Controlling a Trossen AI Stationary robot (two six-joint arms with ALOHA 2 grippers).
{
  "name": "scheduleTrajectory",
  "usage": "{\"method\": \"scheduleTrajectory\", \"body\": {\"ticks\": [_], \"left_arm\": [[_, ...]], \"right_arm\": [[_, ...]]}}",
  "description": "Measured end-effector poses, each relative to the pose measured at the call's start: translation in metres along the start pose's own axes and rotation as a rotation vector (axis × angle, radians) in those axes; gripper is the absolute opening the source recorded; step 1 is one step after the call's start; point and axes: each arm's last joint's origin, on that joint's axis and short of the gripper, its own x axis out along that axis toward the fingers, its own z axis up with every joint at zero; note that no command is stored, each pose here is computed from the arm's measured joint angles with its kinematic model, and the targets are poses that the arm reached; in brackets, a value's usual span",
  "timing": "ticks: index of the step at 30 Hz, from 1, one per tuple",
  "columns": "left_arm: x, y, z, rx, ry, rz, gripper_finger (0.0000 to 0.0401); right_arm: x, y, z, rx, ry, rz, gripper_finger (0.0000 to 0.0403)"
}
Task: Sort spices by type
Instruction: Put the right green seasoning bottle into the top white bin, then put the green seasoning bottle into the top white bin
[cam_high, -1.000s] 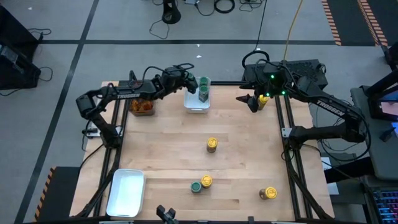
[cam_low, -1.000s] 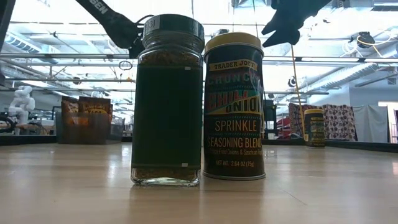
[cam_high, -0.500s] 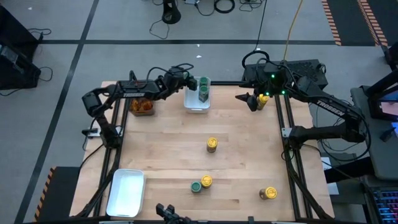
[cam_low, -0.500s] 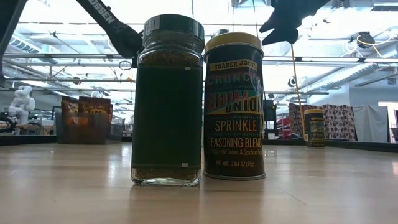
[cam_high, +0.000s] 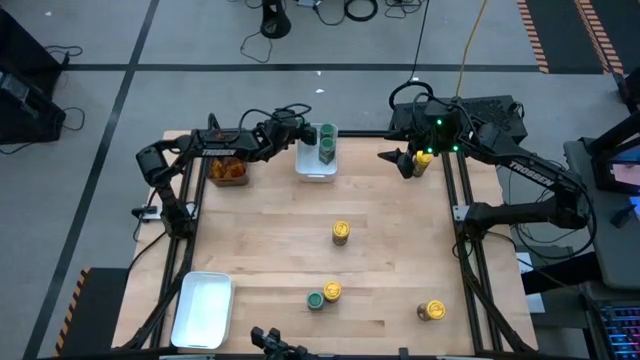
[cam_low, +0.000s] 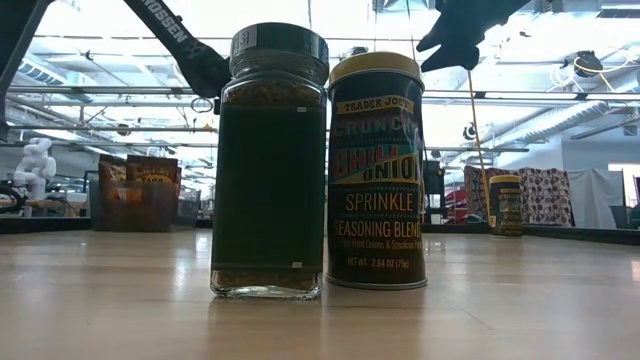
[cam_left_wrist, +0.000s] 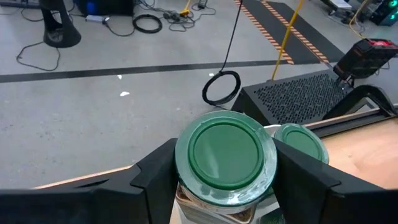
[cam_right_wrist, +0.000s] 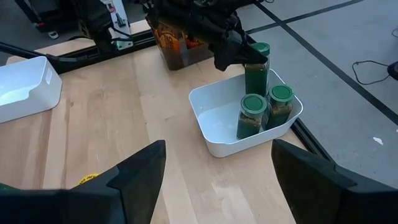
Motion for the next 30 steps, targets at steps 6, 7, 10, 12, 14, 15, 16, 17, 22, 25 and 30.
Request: {"method": "scheduleTrajectory", "body": {"ticks": [6, 7, 10, 12, 14, 15, 16, 17, 22, 25, 30], "left_arm": [[0.0000, -0.0001, -0.0002, 0.000, 0.005, -0.006, 0.0222], [0.0000, -0.0001, -0.0002, 0.000, 0.005, -0.006, 0.0222], [0.0000, -0.0001, -0.0002, 0.001, 0.005, -0.007, 0.0222], [0.0000, -0.0001, -0.0003, 0.001, 0.006, -0.006, 0.0222], [0.0000, 0.0000, -0.0003, 0.004, 0.006, -0.006, 0.0222], [0.0000, 0.0000, -0.0003, 0.009, 0.007, -0.007, 0.0222], [0.0000, 0.0000, -0.0003, 0.017, 0.007, -0.007, 0.0222], [0.0000, -0.0001, -0.0004, 0.034, 0.009, -0.010, 0.0222], [0.0000, -0.0006, -0.0008, 0.091, 0.018, -0.027, 0.0228], [0.0000, -0.0006, -0.0006, 0.088, 0.016, -0.027, 0.0248], [-0.0003, -0.0008, -0.0001, 0.087, 0.013, -0.028, 0.0284]], "right_arm": [[0.0000, 0.0000, 0.0000, 0.000, 0.000, 0.000, 0.0274], [0.0000, 0.0000, -0.0001, 0.002, 0.001, 0.000, 0.0274], [0.0000, 0.0000, -0.0001, 0.011, 0.001, 0.000, 0.0274], [0.0000, 0.0000, -0.0001, 0.011, 0.001, 0.000, 0.0274], [0.0000, 0.0000, -0.0001, 0.011, 0.001, 0.000, 0.0274], [0.0000, 0.0000, -0.0001, 0.011, 0.001, 0.000, 0.0274], [0.0000, 0.0000, -0.0001, 0.011, 0.001, 0.000, 0.0274], [0.0000, 0.0000, -0.0001, 0.011, 0.001, 0.001, 0.0274], [0.0000, 0.0000, -0.0002, 0.011, 0.002, 0.001, 0.0274], [0.0000, 0.0000, -0.0002, 0.011, 0.002, 0.001, 0.0274], [0.0000, 0.0000, -0.0002, 0.012, 0.002, 0.001, 0.0274]]}}
